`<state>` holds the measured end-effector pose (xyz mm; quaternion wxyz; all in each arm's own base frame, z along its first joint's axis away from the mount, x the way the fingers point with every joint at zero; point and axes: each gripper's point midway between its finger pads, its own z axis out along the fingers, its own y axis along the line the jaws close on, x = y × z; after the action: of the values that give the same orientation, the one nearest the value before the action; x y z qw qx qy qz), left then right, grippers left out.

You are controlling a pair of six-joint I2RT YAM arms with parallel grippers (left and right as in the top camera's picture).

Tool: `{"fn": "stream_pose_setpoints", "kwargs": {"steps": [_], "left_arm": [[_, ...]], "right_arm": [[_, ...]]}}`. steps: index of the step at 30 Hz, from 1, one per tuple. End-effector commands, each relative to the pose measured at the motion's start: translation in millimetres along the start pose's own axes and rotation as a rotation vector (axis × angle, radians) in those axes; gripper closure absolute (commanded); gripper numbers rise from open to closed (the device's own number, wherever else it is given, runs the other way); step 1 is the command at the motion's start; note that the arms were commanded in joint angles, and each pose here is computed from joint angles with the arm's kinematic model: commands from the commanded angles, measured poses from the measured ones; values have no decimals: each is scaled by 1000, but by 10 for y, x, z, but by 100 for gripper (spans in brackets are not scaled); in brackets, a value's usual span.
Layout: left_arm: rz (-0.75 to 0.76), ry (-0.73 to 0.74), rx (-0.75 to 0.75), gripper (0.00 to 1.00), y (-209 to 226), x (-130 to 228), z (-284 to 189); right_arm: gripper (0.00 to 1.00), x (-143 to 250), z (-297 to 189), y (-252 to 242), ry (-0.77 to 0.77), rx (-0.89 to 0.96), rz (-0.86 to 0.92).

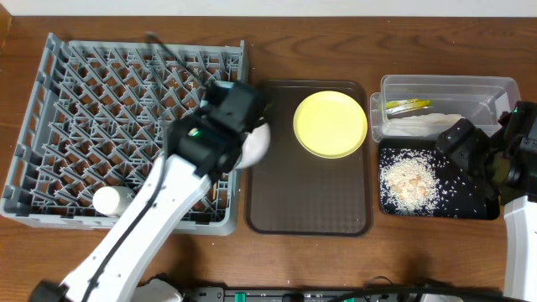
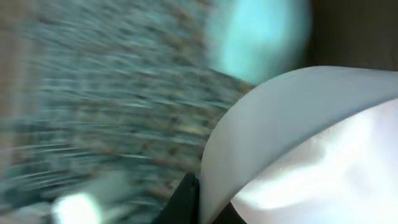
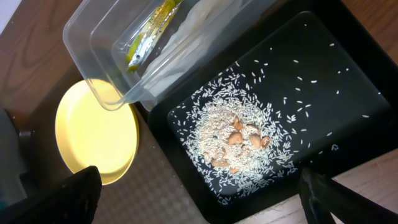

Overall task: Sort waste into correct bins and load items into the dishwasher
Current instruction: 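Carry the white bowl into the dish rack and release it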

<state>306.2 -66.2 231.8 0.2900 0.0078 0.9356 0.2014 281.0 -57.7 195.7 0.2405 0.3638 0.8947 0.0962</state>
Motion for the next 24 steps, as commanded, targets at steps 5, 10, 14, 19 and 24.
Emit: {"fn": "stream_pose_setpoints", "kwargs": {"steps": [5,10,14,19,24], "left_arm": [[18,-172,-551,92,800,-219,-113],[71,-98,-631,93,758,-36,154],[106,-29,-674,93,696,45,406],[153,20,-697,93,526,120,659],[172,43,-680,93,352,196,777]], "right_arm": [[1,-20,-23,-13,-9,-1,10],[1,-20,-23,-13,-9,-1,10],[1,-20,-23,-13,-9,-1,10],[1,-20,-23,-13,-9,-1,10],[1,-20,-23,-13,-9,-1,10]]}}
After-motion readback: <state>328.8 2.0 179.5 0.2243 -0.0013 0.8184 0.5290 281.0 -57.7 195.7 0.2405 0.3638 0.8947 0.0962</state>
